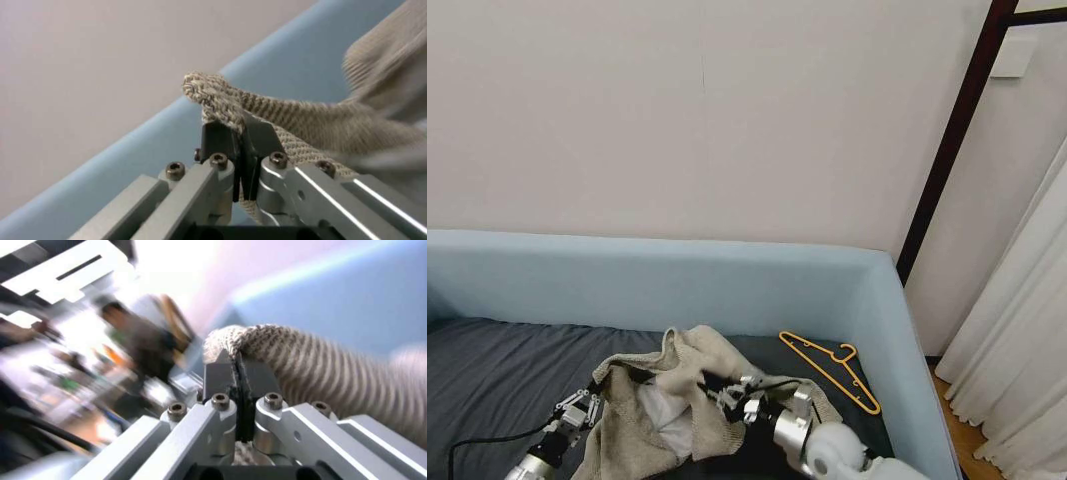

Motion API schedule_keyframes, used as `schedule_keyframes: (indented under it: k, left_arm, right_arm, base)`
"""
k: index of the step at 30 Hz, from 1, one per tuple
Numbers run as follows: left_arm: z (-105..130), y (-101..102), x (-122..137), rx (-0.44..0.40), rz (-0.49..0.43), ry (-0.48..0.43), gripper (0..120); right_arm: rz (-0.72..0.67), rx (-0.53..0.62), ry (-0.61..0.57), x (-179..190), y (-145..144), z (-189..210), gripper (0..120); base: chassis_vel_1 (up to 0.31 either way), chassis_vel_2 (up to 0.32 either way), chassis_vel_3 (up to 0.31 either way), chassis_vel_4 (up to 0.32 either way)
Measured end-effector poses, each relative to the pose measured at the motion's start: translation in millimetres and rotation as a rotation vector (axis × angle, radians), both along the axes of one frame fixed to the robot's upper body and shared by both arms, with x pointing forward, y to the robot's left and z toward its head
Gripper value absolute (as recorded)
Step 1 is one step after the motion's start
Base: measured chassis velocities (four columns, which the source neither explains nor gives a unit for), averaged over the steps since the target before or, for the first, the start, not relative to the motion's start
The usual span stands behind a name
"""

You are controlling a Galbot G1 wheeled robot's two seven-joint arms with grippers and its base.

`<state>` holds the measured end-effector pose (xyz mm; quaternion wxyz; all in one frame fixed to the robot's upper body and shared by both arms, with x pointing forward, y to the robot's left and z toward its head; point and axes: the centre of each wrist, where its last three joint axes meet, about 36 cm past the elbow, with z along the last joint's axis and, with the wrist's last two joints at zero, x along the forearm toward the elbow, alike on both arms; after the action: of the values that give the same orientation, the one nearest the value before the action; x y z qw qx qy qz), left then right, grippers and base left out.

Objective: Pick up the clothes from the sofa and hang them on the clothes hanger.

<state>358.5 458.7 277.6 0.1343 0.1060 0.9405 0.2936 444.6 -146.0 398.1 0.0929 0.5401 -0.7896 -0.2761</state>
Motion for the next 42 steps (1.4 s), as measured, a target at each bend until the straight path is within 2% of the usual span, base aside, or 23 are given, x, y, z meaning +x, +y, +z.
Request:
schedule_keyframes:
  k: [1, 2, 4, 6, 8, 9, 10, 11, 12, 14, 16, 19, 22, 24, 26, 29, 30, 34, 35, 37, 40, 41, 42]
  left_arm:
    - [6, 3, 1, -0.004, 0.007, -0.012, 0]
    - [8, 3, 0, -0.003, 0.007, -0.014, 0]
    - [9, 3, -1, -0.003, 0.007, -0.013, 0]
    - [8, 2, -3, -0.004, 0.005, -0.011, 0]
    - [1, -5, -6, -0.013, 0.003, -0.002, 0]
    - [0, -7, -7, -0.016, 0.002, 0.000, 0]
    - [0, -7, -7, -0.016, 0.002, 0.000, 0]
    - [-4, -12, -10, -0.020, 0.000, 0.004, 0]
    - [-5, -13, -11, -0.022, -0.002, 0.005, 0]
    - [-9, -20, -16, -0.027, -0.009, 0.007, 0]
    - [-10, -21, -17, -0.027, -0.011, 0.007, 0]
    - [-12, -24, -20, -0.026, -0.015, 0.009, 0]
    - [-12, -24, -20, -0.024, -0.017, 0.009, 0]
    - [-11, -25, -20, -0.021, -0.020, 0.008, 0]
    - [-10, -25, -20, -0.020, -0.021, 0.008, 0]
    - [-9, -25, -21, -0.016, -0.025, 0.007, 0]
    - [-9, -25, -21, -0.016, -0.025, 0.007, 0]
    - [-10, -25, -22, -0.017, -0.024, 0.009, 0]
    - [-10, -25, -22, -0.017, -0.024, 0.009, 0]
    - [-10, -25, -23, -0.017, -0.023, 0.009, 0]
    - [-9, -25, -23, -0.016, -0.024, 0.008, 0]
    - [-9, -25, -23, -0.016, -0.024, 0.008, 0]
    - [-9, -25, -22, -0.016, -0.024, 0.007, 0]
  right_arm:
    - [0.031, 0.070, 0.012, -5, -6, 20, 0]
    - [0.040, 0.088, 0.030, -13, -11, 29, 0]
    - [0.036, 0.083, 0.040, -16, -13, 31, 0]
    - [-0.001, 0.021, 0.061, -23, -21, 26, 0]
    - [-0.121, -0.225, 0.066, -21, -39, -7, 0]
    - [-0.147, -0.283, 0.069, -19, -43, -15, 0]
    - [-0.147, -0.283, 0.069, -19, -43, -15, 0]
    - [-0.203, -0.396, 0.075, -15, -50, -32, 0]
    - [-0.221, -0.437, 0.076, -14, -53, -38, 0]
    - [-0.257, -0.624, 0.062, -12, -68, -72, 0]
    - [-0.256, -0.663, 0.052, -12, -72, -79, 0]
    - [-0.229, -0.843, 0.029, -19, -87, -105, 0]
    - [-0.246, -0.910, 0.036, -25, -87, -110, 0]
    - [-0.306, -0.988, 0.035, -32, -84, -110, 8]
    - [-0.329, -1.013, 0.031, -32, -83, -108, 11]
    - [-0.469, -1.150, -0.003, -31, -80, -87, 28]
    - [-0.469, -1.150, -0.003, -31, -80, -87, 28]
    - [-0.542, -1.144, -0.090, -31, -74, -52, 45]
    - [-0.542, -1.144, -0.090, -31, -74, -52, 45]
    - [-0.541, -1.059, -0.170, -34, -63, -27, 55]
    - [-0.435, -0.941, -0.245, -37, -51, -8, 68]
    - [-0.435, -0.941, -0.245, -37, -51, -8, 68]
    - [-0.378, -0.917, -0.277, -38, -47, -7, 73]
  base:
    - [0.000, 0.000, 0.000, 0.000]
    - [0.000, 0.000, 0.000, 0.000]
    - [0.000, 0.000, 0.000, 0.000]
    - [0.000, 0.000, 0.000, 0.000]
    - [0.000, 0.000, 0.000, 0.000]
    - [0.000, 0.000, 0.000, 0.000]
    - [0.000, 0.000, 0.000, 0.000]
    - [0.000, 0.000, 0.000, 0.000]
    - [0.000, 0.000, 0.000, 0.000]
    - [0.000, 0.000, 0.000, 0.000]
    - [0.000, 0.000, 0.000, 0.000]
    - [0.000, 0.000, 0.000, 0.000]
    - [0.000, 0.000, 0.000, 0.000]
    - [0.000, 0.000, 0.000, 0.000]
    - [0.000, 0.000, 0.000, 0.000]
    - [0.000, 0.000, 0.000, 0.000]
    - [0.000, 0.000, 0.000, 0.000]
    - [0.000, 0.000, 0.000, 0.000]
    - [0.000, 0.000, 0.000, 0.000]
    - [0.000, 0.000, 0.000, 0.000]
    - [0.000, 0.000, 0.000, 0.000]
    - [0.000, 0.000, 0.000, 0.000]
    - [0.000, 0.000, 0.000, 0.000]
